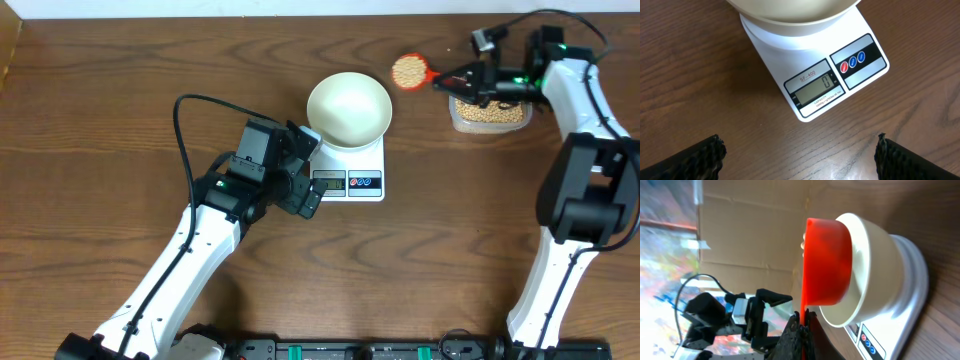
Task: Scoop item into bowl and weigh 50g on scale
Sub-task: 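Lift the filled scoop and carry it toward the bowl on the scale, then tip the red scoop to pour soybeans into the cream bowl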
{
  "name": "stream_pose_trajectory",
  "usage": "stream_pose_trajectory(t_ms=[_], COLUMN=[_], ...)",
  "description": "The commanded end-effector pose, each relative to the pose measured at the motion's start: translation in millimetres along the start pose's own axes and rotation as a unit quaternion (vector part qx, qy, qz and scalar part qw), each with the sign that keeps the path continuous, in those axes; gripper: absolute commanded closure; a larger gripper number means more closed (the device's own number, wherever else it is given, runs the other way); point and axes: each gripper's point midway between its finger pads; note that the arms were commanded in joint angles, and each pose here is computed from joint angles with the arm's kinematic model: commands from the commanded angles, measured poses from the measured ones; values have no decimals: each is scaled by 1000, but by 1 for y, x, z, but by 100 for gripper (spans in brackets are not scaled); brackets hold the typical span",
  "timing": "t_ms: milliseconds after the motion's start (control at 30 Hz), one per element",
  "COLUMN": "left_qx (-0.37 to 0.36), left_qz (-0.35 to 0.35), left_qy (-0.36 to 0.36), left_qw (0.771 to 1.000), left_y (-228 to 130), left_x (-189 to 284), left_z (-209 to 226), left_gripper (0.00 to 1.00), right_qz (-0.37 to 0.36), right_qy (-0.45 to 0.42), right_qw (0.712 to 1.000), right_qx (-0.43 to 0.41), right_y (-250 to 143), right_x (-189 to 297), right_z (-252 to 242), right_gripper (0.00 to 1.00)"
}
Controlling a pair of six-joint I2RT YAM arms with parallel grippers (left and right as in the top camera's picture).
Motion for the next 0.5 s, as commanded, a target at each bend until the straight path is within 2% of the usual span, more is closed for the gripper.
stream_pose_trajectory(t_ms=[0, 200, 467], left_qx=[0, 0, 0], left_qz=[7, 7, 7], left_qy=[2, 2, 2], left_qw=[1000, 1000, 1000], left_y=[-3, -3, -3], left_x=[-3, -3, -3], left_z=[0, 0, 0], left_gripper=[2, 2, 2], right_qz=[20, 53, 88], right_qy=[-32, -85, -196], right_qw=[999, 995, 976], right_qx=[6, 22, 34], right_y=[0, -13, -32], right_x=[-22, -54, -82], right_z=[6, 2, -29], right_gripper=[99, 99, 99])
Point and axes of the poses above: each gripper's point midway between its finger pads, its own x axis back along the fingers, its own z axis along the line the jaws close on, y = z × x, and after that the axes turned 11 degrees about -x, right-handed
